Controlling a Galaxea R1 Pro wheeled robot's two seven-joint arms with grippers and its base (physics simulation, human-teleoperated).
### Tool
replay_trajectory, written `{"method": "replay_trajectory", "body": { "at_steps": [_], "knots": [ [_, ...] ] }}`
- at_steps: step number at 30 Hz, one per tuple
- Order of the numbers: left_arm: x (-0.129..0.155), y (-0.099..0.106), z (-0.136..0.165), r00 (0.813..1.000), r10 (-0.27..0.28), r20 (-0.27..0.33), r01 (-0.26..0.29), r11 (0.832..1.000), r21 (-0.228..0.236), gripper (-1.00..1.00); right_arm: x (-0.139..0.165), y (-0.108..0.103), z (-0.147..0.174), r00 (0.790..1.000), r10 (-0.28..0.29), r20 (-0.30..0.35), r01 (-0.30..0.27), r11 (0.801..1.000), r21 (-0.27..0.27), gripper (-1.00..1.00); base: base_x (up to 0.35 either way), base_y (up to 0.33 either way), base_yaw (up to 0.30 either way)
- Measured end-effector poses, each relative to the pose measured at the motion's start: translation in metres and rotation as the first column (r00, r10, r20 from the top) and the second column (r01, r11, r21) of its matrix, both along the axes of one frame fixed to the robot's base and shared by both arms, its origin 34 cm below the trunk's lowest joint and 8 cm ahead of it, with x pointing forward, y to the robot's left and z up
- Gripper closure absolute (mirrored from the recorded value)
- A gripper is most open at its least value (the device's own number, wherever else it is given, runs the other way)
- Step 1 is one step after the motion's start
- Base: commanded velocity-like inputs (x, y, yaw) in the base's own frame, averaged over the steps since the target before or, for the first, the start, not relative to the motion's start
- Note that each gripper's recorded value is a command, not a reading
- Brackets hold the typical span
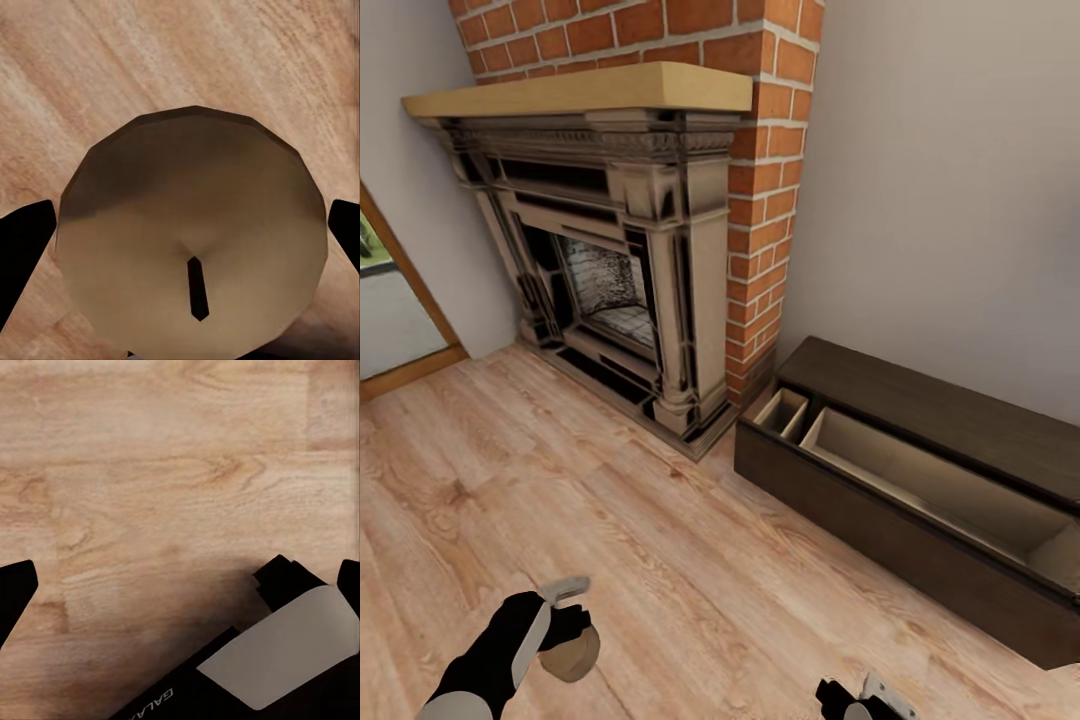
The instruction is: Place each of the two pumpkins and all three candles from the living room inside a cabinet in the living room (use any cabinet), then make sure every cabinet is closed, and position the cauldron so it is next to a table in the living room.
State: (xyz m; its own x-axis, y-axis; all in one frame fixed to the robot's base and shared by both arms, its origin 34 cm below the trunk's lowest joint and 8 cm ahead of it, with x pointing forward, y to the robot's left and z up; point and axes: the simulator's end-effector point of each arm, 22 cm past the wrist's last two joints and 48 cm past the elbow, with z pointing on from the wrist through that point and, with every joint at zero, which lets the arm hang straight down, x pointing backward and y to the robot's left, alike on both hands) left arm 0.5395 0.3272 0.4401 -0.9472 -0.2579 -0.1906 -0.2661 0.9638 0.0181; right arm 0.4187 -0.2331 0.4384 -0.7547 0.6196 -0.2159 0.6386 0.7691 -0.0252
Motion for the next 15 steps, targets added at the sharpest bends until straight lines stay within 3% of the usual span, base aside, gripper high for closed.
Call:
{"method": "replay_trajectory", "body": {
  "at_steps": [7, 15],
  "knots": [
    [-0.002, -0.002, -0.003, 1.000, -0.003, -0.005, 0.003, 1.000, 0.000, 1.00, -0.039, -0.023, -0.024, 0.995, -0.073, -0.072, 0.071, 0.997, -0.030, -1.00, 0.000, 0.000, -0.256],
    [-0.004, -0.003, -0.006, 1.000, -0.005, -0.012, 0.005, 1.000, -0.003, 1.00, -0.047, -0.028, -0.029, 0.992, -0.092, -0.083, 0.089, 0.995, -0.040, -1.00, 0.000, 0.000, -0.256]
  ]
}}
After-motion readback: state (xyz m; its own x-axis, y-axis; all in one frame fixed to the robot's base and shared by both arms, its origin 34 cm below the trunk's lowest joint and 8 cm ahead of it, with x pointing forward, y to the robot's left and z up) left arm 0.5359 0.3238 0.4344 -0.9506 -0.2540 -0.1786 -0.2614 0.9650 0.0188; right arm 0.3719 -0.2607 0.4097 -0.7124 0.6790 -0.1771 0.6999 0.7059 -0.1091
